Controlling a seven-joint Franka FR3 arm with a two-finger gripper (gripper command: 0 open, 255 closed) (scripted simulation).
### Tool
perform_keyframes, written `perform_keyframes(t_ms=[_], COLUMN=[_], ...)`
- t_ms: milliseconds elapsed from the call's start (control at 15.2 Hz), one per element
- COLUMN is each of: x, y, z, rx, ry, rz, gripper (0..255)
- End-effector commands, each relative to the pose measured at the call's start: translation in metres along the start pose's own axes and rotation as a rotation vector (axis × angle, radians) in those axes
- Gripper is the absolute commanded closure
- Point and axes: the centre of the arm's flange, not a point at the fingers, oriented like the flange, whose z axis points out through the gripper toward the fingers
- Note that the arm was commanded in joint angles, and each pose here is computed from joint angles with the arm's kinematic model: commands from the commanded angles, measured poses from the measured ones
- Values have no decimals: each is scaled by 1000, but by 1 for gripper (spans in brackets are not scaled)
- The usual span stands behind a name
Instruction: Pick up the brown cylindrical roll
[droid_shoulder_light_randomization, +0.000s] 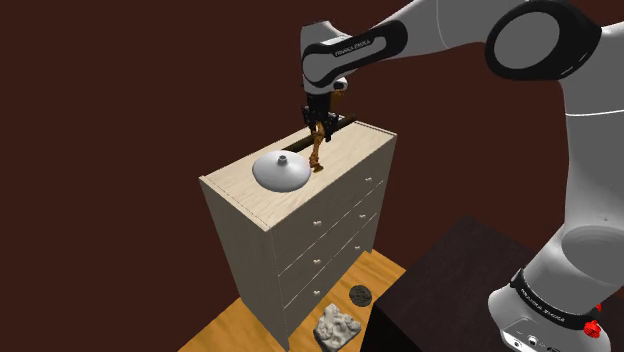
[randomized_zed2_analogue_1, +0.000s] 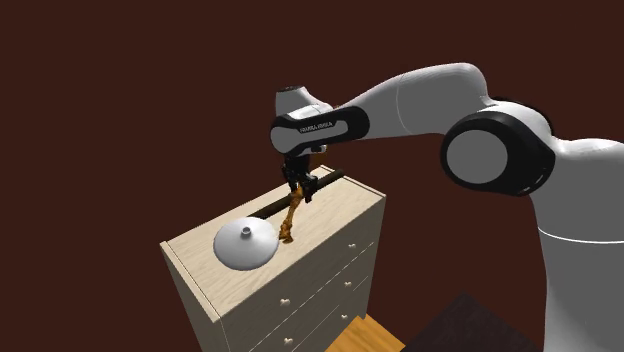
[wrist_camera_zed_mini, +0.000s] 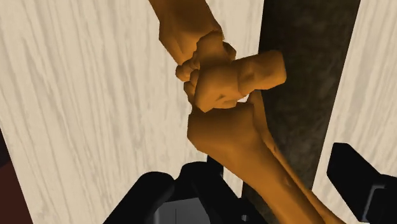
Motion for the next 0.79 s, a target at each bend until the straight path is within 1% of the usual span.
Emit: perform_keyframes(t_ms=[0, 528, 726], x=[0, 0, 1], y=[0, 0, 0], z=[2, 3, -13], rx=[-2, -2, -2], ry=[0, 0, 0], rz=[0, 0, 0], gripper=[255, 255, 255])
